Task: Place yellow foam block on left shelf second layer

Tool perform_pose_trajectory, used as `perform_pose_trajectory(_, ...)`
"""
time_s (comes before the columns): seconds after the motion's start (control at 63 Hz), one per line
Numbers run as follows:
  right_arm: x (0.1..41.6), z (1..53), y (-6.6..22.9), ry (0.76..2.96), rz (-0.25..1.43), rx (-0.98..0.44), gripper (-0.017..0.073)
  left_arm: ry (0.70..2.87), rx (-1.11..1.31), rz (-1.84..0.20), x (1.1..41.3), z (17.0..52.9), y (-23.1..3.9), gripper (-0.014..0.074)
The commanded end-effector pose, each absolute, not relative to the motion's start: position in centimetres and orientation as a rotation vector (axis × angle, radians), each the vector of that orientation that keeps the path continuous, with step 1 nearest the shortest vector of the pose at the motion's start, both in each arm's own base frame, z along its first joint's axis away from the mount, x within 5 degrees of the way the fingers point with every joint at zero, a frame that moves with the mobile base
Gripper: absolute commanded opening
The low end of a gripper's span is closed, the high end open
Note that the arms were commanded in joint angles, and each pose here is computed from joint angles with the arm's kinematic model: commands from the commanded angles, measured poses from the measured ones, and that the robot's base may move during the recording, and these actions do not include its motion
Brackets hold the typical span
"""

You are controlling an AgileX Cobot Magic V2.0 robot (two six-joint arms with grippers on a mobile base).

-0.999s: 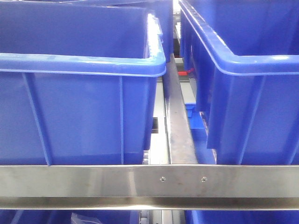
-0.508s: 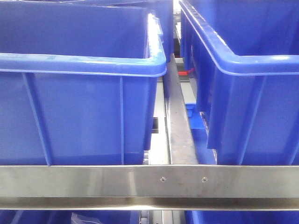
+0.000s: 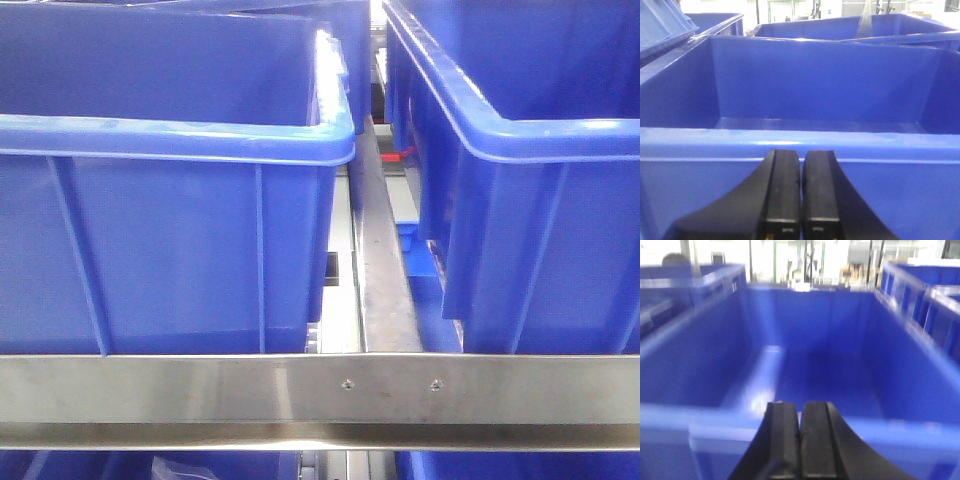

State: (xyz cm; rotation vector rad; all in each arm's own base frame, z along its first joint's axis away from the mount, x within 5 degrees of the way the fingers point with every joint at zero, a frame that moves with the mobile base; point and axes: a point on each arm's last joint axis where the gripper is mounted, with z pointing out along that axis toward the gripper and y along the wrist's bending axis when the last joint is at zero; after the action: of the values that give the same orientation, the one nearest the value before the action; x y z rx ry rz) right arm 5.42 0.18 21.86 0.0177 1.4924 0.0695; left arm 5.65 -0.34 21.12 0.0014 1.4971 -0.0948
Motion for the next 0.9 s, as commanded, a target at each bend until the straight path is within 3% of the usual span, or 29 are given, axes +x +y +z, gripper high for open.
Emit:
perform_pose_trajectory(0.0, 5.20, 22.68, 0.12, 1.383, 0.049, 0.006, 0.0028, 1.457, -0.002, -0.107, 5.82, 20.86, -0.37, 0.0124)
perform_pose_trajectory(0.888, 5.31, 21.84, 0.12, 1.390, 0.049, 0.006, 0.0028, 1.457, -0.002, -0.107, 5.82, 20.86, -0.37, 0.0124)
